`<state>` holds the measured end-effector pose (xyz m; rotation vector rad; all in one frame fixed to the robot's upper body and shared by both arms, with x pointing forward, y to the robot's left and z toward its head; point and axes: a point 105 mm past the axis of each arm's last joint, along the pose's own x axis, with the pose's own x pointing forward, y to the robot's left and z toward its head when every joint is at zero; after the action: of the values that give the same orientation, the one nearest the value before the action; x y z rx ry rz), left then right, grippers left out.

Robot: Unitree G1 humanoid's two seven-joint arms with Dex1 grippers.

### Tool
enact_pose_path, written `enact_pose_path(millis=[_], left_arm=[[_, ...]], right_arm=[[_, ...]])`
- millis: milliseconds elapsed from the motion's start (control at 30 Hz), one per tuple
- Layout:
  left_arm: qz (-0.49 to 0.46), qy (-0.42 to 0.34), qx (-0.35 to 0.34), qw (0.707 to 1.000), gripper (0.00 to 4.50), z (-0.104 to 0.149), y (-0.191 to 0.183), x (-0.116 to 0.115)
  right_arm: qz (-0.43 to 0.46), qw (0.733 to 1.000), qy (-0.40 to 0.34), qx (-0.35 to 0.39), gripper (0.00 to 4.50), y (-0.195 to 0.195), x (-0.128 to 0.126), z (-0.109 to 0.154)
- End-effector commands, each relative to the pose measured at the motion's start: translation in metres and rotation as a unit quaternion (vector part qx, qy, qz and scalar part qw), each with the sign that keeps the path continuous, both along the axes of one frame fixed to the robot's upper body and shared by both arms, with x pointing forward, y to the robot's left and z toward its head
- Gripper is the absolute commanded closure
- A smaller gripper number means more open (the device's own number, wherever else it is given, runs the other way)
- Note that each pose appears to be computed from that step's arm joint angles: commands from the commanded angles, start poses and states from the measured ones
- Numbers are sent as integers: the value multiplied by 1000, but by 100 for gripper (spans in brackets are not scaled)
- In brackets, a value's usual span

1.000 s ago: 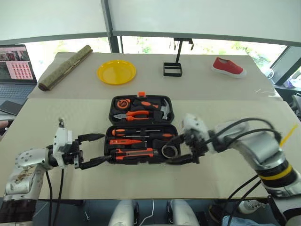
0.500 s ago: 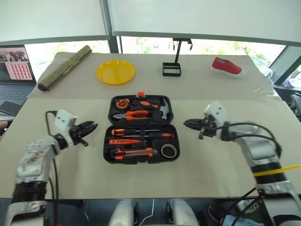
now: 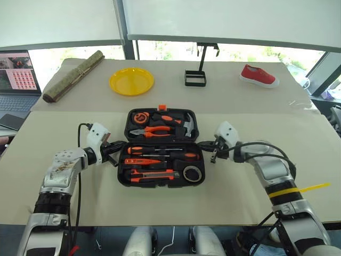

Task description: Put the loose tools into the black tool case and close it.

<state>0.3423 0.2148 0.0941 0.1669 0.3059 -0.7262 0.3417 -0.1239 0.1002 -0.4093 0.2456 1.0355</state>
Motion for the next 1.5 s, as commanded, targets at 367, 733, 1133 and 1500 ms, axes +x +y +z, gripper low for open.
enact_pose_path(millis=[367,733,1133,1500], left_arm=[[47,-31,-1,998,415,26,26,-11],[51,119,-40,991,41,53,23,-12],[125,169,11,978,0,29,8,13],[135,176,9,975,146,28,8,13]], right_arm=[[-21,999,23,14,421,-21,-24,14],[-151,970,188,33,65,-20,-3,54],[-236,939,251,17,5,-7,30,39],[-278,916,291,-13,278,-5,33,13]])
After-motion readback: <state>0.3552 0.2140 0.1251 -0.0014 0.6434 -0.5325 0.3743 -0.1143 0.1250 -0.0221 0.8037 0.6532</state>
